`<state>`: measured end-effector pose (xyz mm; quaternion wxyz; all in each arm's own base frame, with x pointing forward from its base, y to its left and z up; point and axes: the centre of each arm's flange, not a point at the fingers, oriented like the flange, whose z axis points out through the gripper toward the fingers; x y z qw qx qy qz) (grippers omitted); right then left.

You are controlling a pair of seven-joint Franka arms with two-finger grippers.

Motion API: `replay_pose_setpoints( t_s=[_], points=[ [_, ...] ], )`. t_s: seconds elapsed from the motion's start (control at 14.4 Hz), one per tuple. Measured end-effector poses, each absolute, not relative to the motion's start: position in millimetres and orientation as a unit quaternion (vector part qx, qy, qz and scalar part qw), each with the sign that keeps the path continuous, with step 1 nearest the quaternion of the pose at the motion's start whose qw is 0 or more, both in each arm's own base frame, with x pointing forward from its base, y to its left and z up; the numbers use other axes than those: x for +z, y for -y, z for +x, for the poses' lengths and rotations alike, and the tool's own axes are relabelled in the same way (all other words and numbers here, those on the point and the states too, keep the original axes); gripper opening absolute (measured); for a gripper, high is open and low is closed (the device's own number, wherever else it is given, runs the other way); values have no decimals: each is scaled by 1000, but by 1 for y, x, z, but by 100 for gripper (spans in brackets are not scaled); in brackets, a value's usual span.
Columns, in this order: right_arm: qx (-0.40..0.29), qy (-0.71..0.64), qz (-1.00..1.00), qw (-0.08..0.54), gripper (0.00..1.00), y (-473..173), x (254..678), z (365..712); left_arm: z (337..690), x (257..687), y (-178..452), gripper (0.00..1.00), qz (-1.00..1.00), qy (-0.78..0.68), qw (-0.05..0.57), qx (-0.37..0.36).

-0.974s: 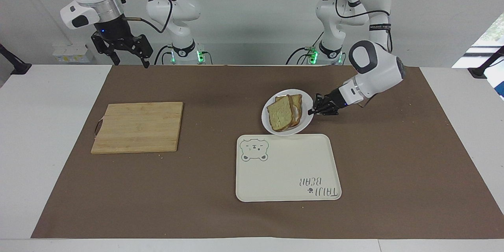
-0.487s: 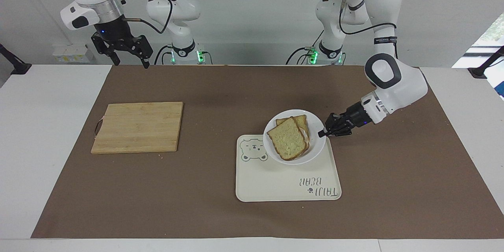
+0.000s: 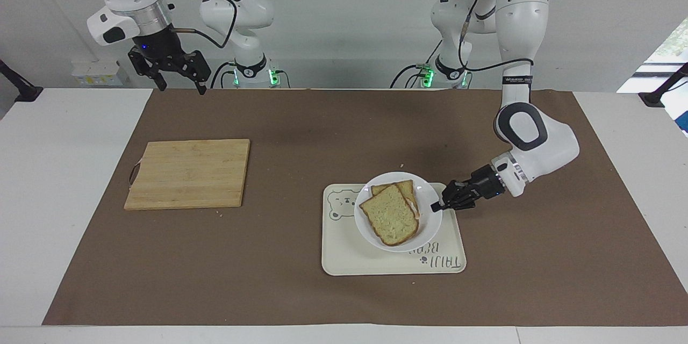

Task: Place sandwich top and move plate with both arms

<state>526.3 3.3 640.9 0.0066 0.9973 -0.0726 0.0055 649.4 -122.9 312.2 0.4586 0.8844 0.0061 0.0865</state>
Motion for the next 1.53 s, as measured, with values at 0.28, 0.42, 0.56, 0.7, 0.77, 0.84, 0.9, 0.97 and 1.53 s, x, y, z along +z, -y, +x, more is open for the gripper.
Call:
replay_pose_setpoints(
  t_s=[0.28,0.42,0.56,0.7,0.77,0.84,0.9,0.97,1.53],
  points=[
    [-13,63,998,19,100,-5,643,521,649,296,125,5,884,7,458,86],
    [-36,64,997,21,100,-4,651,515,650,296,126,5,885,8,456,90],
    [-36,65,997,20,100,-4,654,517,651,296,124,5,887,5,451,96],
    [-35,64,997,20,100,-4,653,519,652,296,127,6,890,5,443,105],
    [-36,64,997,20,100,-5,652,519,652,297,132,7,892,6,438,109],
    [-36,63,997,20,100,-6,652,520,651,297,136,8,893,8,436,110],
    [-35,62,997,20,100,-7,652,520,651,297,139,15,894,10,434,111],
    [-33,62,997,19,100,-7,652,520,651,296,139,15,897,16,428,109],
    [-32,62,997,19,100,-7,652,521,658,365,117,78,955,71,274,90]
  ],
)
